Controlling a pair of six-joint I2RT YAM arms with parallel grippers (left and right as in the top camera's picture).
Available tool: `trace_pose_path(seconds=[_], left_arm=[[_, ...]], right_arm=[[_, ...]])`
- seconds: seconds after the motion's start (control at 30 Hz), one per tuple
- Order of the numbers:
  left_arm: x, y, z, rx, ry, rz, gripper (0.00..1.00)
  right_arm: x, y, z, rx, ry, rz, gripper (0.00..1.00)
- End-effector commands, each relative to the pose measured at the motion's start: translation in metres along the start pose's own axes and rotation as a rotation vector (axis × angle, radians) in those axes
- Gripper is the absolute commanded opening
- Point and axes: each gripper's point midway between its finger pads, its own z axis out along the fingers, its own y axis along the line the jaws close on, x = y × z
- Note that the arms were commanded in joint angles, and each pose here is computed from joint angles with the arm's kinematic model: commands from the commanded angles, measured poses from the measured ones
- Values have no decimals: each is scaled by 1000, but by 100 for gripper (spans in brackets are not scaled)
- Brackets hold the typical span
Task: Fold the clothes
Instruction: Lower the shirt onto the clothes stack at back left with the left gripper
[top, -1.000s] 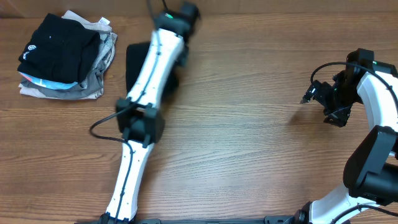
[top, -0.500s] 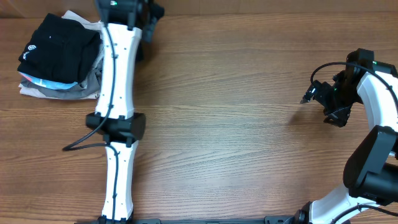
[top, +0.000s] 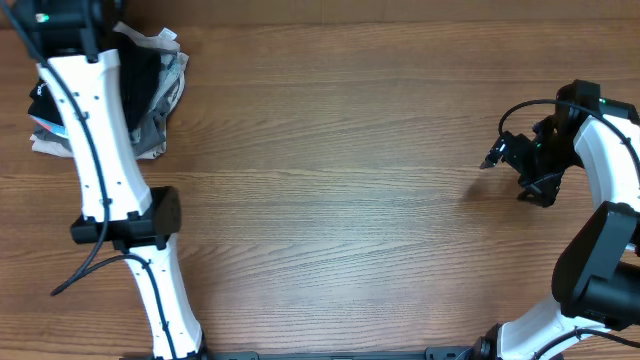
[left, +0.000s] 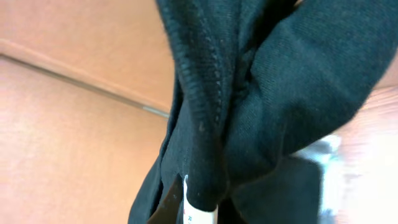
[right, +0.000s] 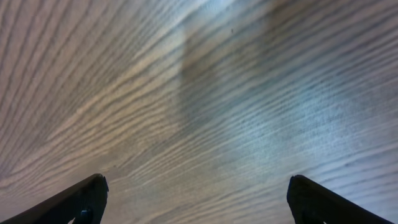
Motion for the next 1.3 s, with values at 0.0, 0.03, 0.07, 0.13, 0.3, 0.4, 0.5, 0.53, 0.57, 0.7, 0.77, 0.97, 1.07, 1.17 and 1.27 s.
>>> trace_pose_path(seconds=[0.0,0.03,0.07,0.13,0.3,0.4,0.5,0.53,0.57,0.7,0.77,0.97,1.07,1.17,1.27], left_arm=[[14,23,12,32,-3,120,4],[20,26,19,41,8,127,4],[28,32,27,47,26,134,4],[45,41,42,44,69,154,4],[80,70,74,3,145,84,4],[87,80,83,-12,143,-7,4],[96,78,90,-3,164,-53,4],[98,76,92,1,171,-62,4],[100,74,95,5,177,-70,4],[110,59,115,25,200,-83,4],[112,57,120,22,203,-94,4],[113,55,124,20,202,-112,4],[109,57,125,11,187,-114,4],[105,60,126,-1,168,-119,4],[101,63,126,-10,153,-122,4]], right_arm=[[5,4,-6,-14,-5,-6,96],[6,3,-6,-13,-1,-1,96],[7,3,-6,-11,4,10,96],[9,2,-6,-8,14,32,96],[12,2,-6,-3,25,38,96],[12,2,-6,-3,24,38,96],[12,1,-6,-3,26,43,96],[12,2,-6,-3,26,47,96],[12,2,-6,-3,26,50,96],[16,0,-6,3,40,50,97],[18,-2,-6,13,48,51,97],[19,-2,-6,15,50,53,97],[19,-2,-6,15,50,53,97],[19,-2,-6,15,50,53,97],[19,-2,-6,15,50,53,97]])
